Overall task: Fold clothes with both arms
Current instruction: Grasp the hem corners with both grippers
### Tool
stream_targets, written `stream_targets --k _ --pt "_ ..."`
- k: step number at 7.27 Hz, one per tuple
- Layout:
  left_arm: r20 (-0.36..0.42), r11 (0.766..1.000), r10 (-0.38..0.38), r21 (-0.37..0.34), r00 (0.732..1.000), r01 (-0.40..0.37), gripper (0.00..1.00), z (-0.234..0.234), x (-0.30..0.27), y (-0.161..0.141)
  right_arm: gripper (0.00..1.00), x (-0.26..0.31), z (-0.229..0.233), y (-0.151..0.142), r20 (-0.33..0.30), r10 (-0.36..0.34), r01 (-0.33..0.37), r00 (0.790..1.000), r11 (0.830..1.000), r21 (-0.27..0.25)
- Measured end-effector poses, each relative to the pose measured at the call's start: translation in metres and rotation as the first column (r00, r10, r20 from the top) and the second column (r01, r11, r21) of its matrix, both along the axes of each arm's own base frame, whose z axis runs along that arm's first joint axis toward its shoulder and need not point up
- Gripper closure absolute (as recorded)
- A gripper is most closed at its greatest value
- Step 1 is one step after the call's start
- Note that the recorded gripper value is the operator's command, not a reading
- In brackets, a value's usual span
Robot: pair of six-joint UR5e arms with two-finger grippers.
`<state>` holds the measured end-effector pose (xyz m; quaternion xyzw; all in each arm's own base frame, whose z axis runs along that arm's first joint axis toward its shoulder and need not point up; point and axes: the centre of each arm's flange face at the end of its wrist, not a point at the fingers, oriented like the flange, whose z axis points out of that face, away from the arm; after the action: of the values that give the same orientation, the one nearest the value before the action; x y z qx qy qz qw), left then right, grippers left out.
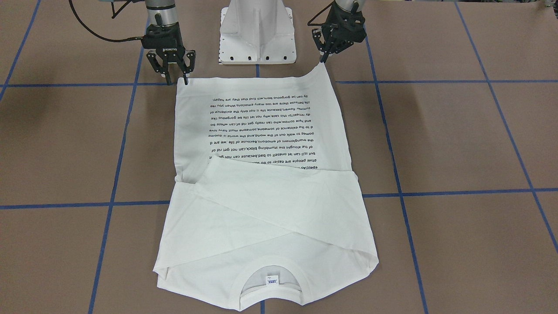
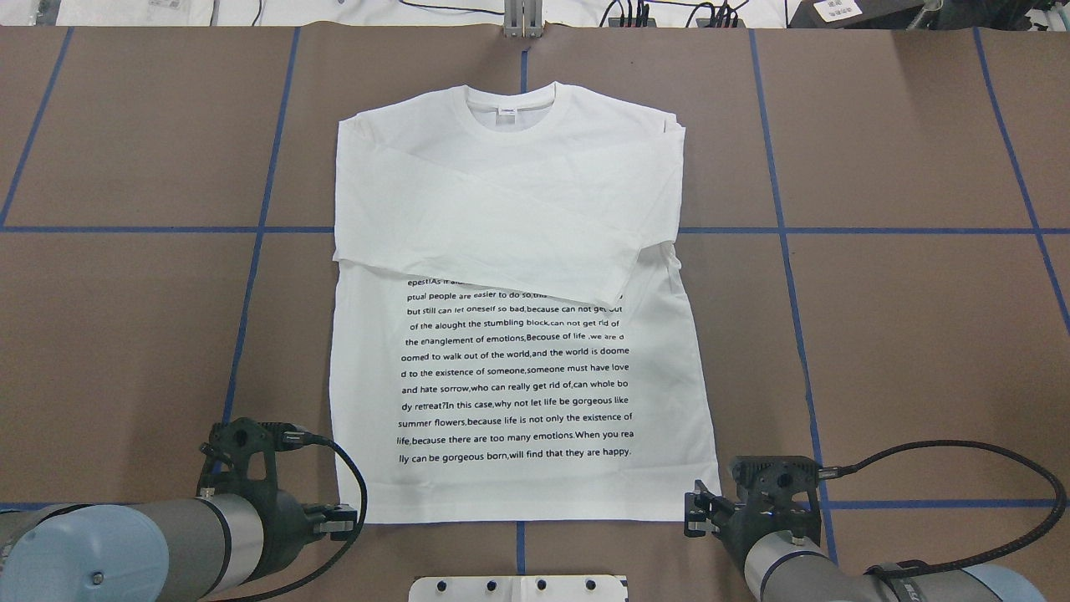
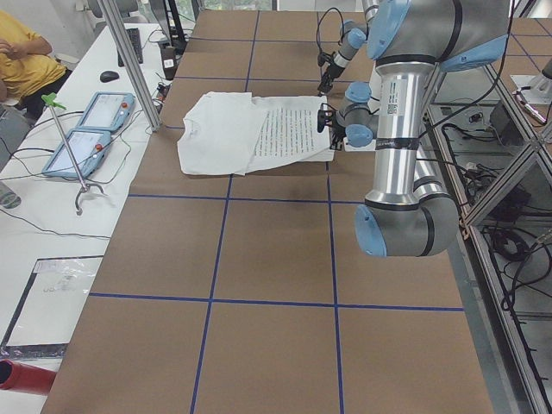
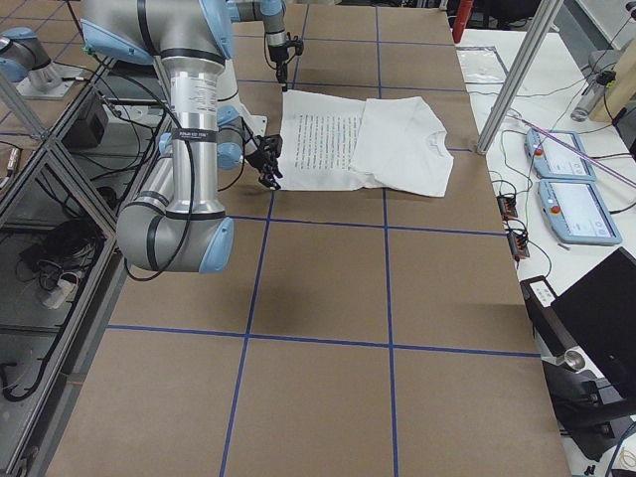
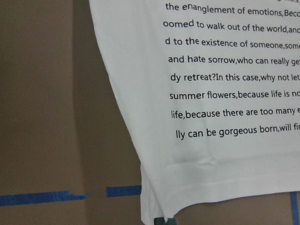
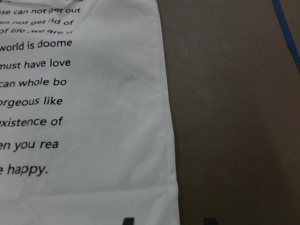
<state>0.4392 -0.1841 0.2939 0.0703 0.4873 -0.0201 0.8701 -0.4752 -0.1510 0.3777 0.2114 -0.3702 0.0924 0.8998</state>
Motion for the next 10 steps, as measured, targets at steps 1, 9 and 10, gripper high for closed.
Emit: stream_targets --k 1,9,10 --pt "0.0 1.0 0.0 0.0 1.0 0.0 1.0 0.0 0.0 0.0 0.46 -0.001 0.001 0.002 -0.001 0.0 0.0 1.0 1.0 0.004" --pt "-0.007 1.0 0.0 0.001 1.0 0.0 1.0 -0.003 -0.002 0.0 0.56 -0.009 0.008 0.014 -0.014 -0.007 0.008 1.0 1.0 0.012" --pt "-0.008 1.0 0.0 0.001 1.0 0.0 1.0 -0.003 -0.002 0.0 0.57 -0.009 0.008 0.015 -0.014 -0.007 0.007 1.0 1.0 0.013"
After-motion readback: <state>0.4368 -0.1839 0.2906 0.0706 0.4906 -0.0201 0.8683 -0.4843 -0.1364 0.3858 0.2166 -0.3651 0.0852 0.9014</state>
